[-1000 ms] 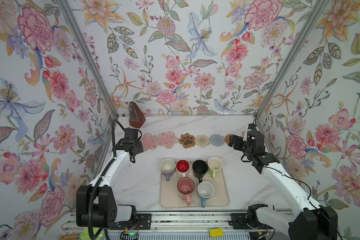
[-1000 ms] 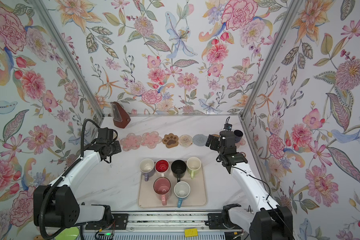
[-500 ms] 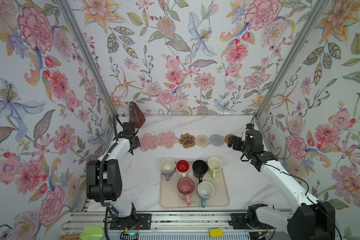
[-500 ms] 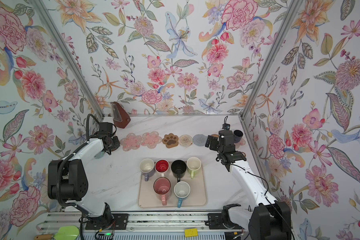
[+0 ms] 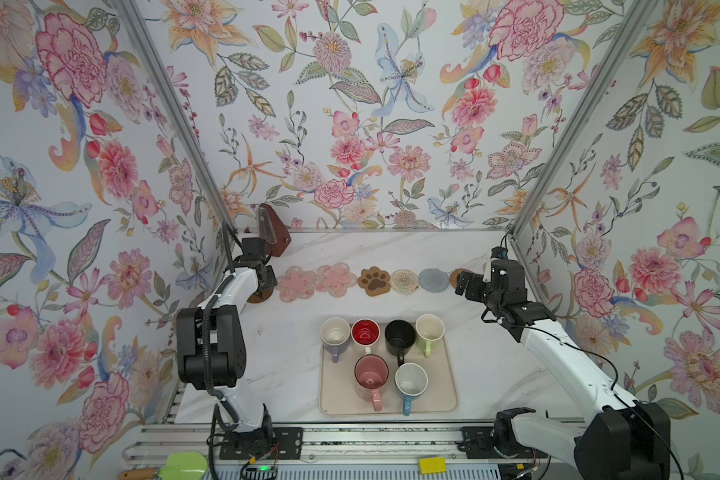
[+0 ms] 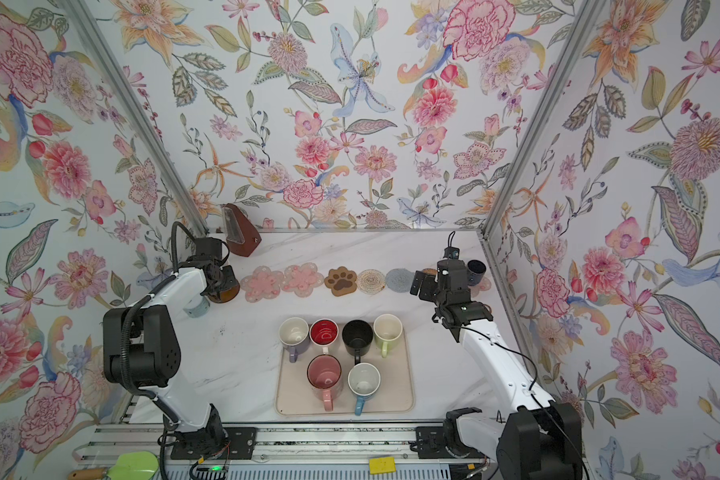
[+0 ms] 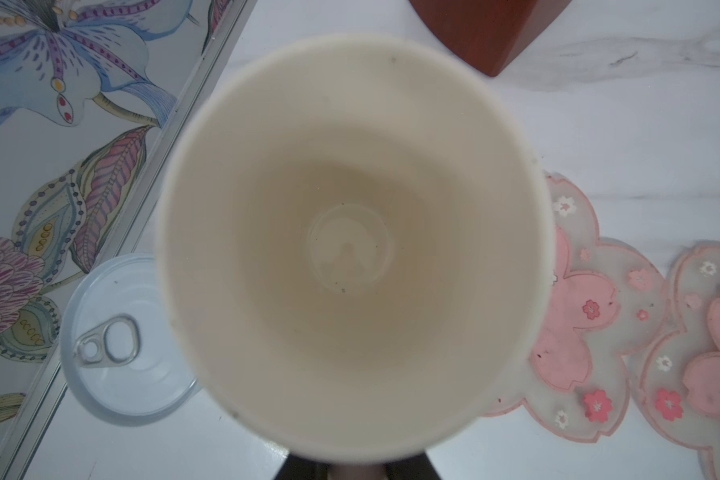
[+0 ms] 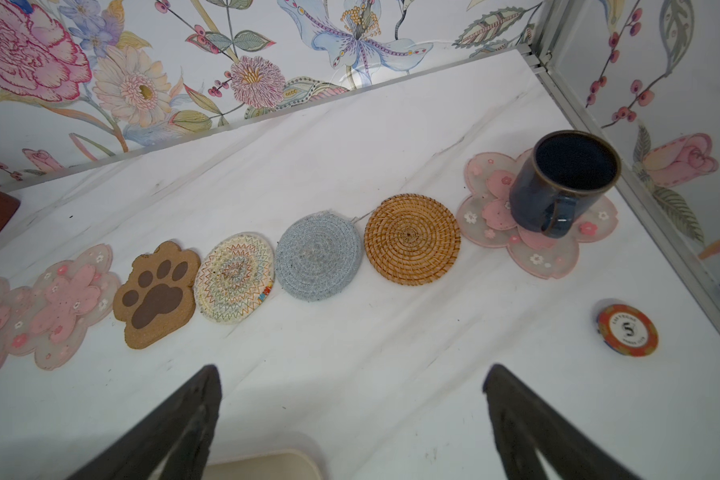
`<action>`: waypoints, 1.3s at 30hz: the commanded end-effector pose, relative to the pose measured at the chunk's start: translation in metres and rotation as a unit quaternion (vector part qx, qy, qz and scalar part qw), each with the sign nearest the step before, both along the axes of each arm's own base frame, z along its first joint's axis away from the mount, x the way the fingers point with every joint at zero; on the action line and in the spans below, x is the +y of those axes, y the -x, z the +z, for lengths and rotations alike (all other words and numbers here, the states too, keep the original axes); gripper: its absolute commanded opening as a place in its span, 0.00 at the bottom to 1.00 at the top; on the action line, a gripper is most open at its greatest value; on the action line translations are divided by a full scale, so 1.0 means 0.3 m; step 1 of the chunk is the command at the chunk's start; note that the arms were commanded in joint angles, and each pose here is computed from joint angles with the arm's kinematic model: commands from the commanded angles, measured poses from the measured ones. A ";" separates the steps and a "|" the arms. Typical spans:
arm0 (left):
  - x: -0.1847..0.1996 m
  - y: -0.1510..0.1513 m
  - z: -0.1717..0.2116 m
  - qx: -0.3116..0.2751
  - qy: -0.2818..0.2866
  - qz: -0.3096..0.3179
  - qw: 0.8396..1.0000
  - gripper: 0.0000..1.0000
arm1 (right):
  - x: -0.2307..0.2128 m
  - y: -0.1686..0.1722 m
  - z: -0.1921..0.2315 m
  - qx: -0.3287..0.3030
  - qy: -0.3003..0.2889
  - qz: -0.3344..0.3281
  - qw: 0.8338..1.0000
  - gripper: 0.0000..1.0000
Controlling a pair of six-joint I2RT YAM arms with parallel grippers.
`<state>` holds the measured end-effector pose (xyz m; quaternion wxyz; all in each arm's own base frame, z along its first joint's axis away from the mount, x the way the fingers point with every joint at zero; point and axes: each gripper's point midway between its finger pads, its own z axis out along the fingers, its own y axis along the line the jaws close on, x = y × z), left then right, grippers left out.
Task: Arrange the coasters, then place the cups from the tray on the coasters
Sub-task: 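Hold the cream mug above the brown wooden coaster beside the tin can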
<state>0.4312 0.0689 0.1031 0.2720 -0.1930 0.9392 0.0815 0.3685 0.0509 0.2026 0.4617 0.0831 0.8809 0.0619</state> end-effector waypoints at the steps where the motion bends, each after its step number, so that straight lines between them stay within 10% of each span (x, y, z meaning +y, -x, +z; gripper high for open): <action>1: 0.020 -0.040 0.057 -0.025 -0.008 -0.003 1.000 0.00 | -0.004 -0.010 0.022 -0.002 0.005 0.002 1.000 0.99; 39: 0.054 -0.025 -0.025 0.002 0.002 0.009 1.000 0.00 | -0.014 -0.013 0.017 0.001 0.007 -0.002 1.000 0.99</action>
